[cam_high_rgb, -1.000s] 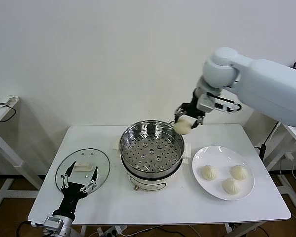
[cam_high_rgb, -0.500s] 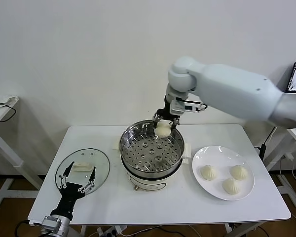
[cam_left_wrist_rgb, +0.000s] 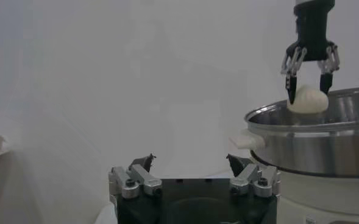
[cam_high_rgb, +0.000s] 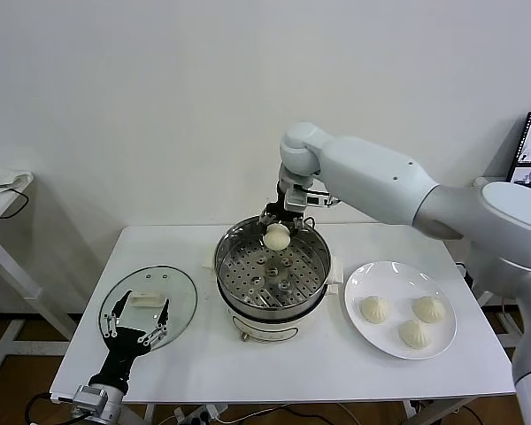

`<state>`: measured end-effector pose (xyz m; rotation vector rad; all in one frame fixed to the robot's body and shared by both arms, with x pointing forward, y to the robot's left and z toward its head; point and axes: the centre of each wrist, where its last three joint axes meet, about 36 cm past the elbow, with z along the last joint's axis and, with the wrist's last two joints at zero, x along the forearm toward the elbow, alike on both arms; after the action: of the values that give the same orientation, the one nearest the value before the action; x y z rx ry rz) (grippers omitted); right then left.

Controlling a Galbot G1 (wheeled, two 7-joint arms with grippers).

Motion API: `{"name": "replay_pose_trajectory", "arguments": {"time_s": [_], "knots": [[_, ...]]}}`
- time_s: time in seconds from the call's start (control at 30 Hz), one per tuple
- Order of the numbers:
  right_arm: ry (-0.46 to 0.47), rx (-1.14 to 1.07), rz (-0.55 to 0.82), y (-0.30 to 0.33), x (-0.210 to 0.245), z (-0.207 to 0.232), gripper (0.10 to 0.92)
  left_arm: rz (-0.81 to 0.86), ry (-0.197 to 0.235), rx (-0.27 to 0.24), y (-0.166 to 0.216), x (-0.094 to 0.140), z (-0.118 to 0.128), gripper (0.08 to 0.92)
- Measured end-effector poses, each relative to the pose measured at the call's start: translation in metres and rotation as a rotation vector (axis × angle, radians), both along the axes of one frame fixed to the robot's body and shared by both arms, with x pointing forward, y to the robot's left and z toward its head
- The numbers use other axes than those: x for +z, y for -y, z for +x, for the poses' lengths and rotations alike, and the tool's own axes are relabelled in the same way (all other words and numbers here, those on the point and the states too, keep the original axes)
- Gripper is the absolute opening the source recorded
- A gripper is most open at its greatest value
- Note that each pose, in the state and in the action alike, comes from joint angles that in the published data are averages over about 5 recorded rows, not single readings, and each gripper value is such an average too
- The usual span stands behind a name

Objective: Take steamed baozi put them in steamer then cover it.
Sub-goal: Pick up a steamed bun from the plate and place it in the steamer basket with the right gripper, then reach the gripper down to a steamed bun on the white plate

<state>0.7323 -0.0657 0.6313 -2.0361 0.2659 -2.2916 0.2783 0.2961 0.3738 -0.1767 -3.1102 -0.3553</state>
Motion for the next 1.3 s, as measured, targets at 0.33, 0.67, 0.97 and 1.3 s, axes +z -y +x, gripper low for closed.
{"name": "replay_pose_trajectory", "arguments": {"time_s": [0.33, 0.67, 0.97, 1.3], "knots": [[-0.010, -0.022, -0.008, -0.001, -0.016, 0.006, 0.681, -0.002, 0.001, -0.001, 0.000, -0.001, -0.002, 0.823], [-0.015, -0.035, 0.000, 0.002, -0.019, 0.004, 0.819, -0.004, -0.001, -0.001, 0.000, -0.002, -0.001, 0.823], [-0.015, -0.085, 0.050, 0.026, 0.021, -0.006, 0.823, -0.009, -0.002, -0.008, 0.004, -0.001, -0.003, 0.823], [-0.027, -0.349, 0.124, 0.111, 0.091, -0.038, 0.823, -0.001, 0.005, -0.017, 0.008, 0.005, -0.007, 0.823]]}}
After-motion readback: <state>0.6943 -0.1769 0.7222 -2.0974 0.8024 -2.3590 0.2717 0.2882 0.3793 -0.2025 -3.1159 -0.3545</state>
